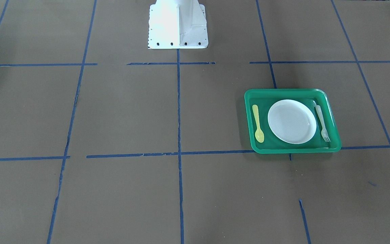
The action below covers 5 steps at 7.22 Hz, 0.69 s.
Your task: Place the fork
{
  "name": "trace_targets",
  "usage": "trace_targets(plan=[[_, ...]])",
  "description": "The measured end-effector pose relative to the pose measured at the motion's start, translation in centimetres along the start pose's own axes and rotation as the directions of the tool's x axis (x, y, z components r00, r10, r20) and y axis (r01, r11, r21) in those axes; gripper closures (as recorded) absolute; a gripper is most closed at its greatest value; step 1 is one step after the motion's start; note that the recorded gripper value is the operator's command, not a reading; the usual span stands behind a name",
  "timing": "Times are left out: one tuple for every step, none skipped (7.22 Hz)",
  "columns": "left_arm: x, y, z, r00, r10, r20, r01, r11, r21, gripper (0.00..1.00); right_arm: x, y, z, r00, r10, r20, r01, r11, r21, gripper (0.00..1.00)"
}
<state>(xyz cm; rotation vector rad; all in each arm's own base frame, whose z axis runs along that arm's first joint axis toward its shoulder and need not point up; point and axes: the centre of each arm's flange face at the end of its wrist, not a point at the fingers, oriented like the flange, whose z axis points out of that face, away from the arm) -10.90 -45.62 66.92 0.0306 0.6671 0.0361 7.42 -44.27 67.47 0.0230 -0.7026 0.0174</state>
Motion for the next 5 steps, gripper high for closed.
trace_targets(plan=[[-0.22,0.1,-0.22,1.0,-0.01,0.002,0.01,1.0,-0.001,0.0,0.0,0.0,0.0,1.0,0.0,0.0,0.0,1.0,0.0,0.0],[-0.15,-0.1,-0.49,1.0,-0.011,0.004,0.011,1.0,0.003,0.0,0.0,0.0,0.0,1.0,0.0,0.0,0.0,1.0,0.0,0.0],[-0.08,-0.26,-0.61,1.0,-0.011,0.004,0.011,1.0,0.005,0.0,-0.01,-0.01,0.0,1.0,0.0,0.0,0.0,1.0,0.0,0.0],[-0.01,-0.33,-0.74,1.0,-0.01,0.004,0.01,1.0,0.007,0.0,0.0,0.0,0.0,1.0,0.0,0.0,0.0,1.0,0.0,0.0],[0.04,-0.36,-0.79,1.0,-0.009,0.003,0.009,1.0,0.009,0.0,-0.01,-0.01,-0.01,1.0,-0.001,0.0,0.001,1.0,0.001,0.0]])
